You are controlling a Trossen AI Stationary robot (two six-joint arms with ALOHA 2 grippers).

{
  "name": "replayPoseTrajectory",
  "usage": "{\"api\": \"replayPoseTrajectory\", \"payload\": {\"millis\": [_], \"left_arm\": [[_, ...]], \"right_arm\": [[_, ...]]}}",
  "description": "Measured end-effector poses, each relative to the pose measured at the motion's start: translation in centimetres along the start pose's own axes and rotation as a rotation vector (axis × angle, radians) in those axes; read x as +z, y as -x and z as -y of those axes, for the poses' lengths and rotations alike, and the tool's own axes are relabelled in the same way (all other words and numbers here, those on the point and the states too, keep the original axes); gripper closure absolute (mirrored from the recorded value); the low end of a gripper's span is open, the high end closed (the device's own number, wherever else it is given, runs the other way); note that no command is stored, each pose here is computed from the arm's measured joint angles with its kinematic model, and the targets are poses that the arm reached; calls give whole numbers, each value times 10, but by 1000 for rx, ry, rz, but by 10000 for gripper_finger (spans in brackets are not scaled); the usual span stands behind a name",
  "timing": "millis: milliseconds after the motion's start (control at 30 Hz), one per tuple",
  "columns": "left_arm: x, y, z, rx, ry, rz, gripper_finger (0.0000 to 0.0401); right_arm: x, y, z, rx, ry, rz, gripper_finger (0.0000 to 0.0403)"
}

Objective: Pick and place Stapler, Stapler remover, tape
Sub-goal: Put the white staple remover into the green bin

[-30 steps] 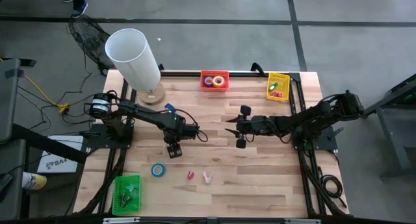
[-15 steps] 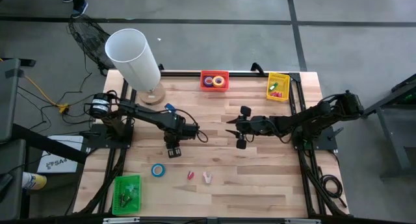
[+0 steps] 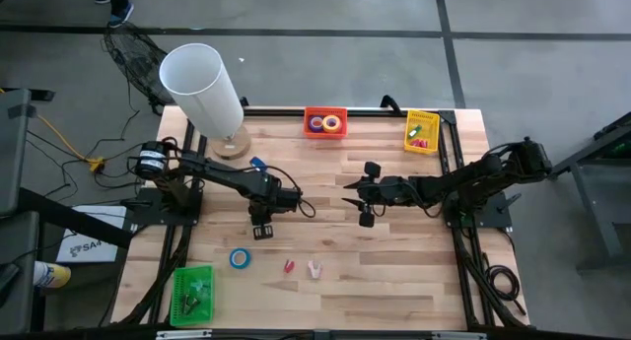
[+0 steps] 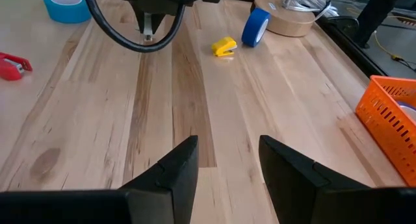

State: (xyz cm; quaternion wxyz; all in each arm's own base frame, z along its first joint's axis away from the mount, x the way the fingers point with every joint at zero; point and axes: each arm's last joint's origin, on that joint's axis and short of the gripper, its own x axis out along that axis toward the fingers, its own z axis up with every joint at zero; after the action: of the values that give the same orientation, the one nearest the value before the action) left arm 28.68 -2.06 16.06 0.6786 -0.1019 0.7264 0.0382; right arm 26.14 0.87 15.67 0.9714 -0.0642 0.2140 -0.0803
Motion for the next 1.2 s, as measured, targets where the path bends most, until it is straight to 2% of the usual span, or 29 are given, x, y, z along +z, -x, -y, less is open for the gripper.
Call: {"api": "replayPoseTrajectory", "payload": {"millis": [267, 500, 700, 900, 1033, 1200], "left_arm": [[-6, 1, -1, -7, -46, -59, 358], [-6, 24, 6, 56, -87, -62, 358], [-13, 54, 35, 98, -174, -110, 358], [-37, 77, 74, 159, -247, -185, 358], [-56, 81, 101, 185, -270, -201, 358], [-85, 77, 133, 161, -235, -233, 358]], "right_arm": [[0, 0, 0, 0, 0, 0, 249], [-1, 0, 0, 0, 2, -7, 249], [-3, 0, 0, 4, -1, -25, 249], [-5, 0, 0, 5, -7, -46, 249], [-5, 0, 0, 5, -15, -46, 249], [-5, 0, 0, 5, -30, -45, 249]]}}
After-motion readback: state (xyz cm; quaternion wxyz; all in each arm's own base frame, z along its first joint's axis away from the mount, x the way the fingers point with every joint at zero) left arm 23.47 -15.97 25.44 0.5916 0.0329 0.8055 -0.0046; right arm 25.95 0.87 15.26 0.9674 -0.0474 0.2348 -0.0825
